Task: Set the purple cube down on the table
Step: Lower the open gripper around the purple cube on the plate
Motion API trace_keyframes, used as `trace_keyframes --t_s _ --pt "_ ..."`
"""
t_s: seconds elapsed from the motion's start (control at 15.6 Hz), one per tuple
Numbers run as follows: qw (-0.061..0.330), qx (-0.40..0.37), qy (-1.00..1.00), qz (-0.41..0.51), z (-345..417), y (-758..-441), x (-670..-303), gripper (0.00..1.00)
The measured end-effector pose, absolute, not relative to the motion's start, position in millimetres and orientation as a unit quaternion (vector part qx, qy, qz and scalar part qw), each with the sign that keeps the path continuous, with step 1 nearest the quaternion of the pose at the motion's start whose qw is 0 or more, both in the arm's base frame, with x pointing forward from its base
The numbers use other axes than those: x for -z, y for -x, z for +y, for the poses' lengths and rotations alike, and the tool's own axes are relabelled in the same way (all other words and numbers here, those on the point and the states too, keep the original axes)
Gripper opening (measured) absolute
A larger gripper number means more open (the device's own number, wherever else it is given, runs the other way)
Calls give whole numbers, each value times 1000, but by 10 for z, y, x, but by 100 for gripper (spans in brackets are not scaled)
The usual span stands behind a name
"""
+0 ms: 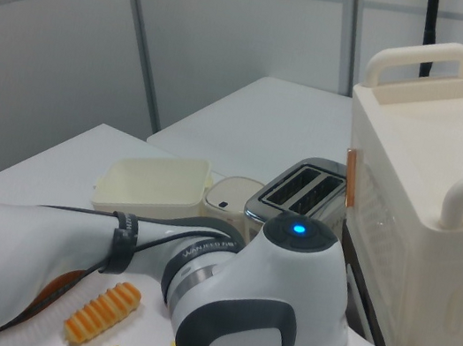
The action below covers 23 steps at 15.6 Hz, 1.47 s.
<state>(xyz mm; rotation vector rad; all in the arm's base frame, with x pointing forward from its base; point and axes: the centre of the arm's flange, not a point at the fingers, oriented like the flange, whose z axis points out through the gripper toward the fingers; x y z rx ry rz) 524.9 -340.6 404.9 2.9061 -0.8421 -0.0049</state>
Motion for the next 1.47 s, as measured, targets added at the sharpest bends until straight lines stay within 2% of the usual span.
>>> trace_keyframes --t_s 0.45,1.47 --pt "70 10 -964 -255 -3360 -5276 -3731 100" --pt "92 16 -970 -227 -3320 -5273 -3489 100"
